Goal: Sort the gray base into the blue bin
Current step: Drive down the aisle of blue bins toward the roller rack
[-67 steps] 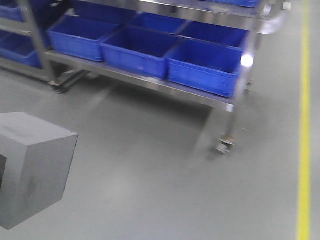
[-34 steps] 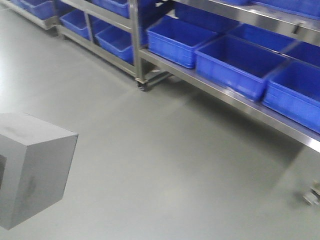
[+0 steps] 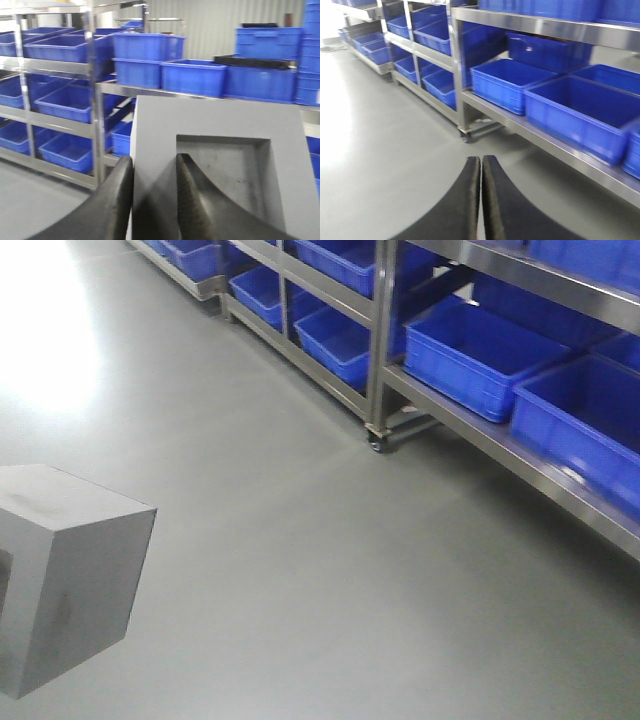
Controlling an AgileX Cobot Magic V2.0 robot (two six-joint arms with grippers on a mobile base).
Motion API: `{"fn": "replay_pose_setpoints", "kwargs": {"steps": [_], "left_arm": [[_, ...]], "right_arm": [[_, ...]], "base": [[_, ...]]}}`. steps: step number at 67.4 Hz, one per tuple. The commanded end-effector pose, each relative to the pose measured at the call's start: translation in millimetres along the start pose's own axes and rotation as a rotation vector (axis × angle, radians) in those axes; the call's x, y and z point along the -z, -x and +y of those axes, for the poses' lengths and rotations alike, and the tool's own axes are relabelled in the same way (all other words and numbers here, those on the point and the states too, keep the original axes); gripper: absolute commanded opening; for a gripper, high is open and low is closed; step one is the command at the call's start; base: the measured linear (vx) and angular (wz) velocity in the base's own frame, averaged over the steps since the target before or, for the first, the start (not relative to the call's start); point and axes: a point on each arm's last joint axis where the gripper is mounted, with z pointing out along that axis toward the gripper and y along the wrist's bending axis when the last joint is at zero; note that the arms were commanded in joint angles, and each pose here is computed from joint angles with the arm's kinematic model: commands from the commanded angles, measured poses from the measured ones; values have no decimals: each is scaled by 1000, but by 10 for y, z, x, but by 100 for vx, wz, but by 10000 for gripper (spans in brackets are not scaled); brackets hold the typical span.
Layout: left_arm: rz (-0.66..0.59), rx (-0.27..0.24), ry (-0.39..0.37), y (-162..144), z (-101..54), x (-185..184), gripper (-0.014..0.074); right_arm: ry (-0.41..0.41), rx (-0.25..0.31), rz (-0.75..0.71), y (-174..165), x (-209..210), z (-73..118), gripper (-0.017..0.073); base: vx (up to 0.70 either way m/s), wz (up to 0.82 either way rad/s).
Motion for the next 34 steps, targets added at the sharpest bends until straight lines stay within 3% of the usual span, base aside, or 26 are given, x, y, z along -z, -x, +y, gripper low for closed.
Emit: {"fn": "replay_pose_setpoints", "kwargs": {"steps": [1, 34], "left_arm": [[-131, 16, 5, 202, -4, 15, -6], [-131, 16, 5, 202, -4, 15, -6]], "right_arm": [[-6, 19, -82, 66, 7, -3, -5], [-6, 19, -82, 66, 7, -3, -5]], "base": [[40, 36], [44, 43]]}}
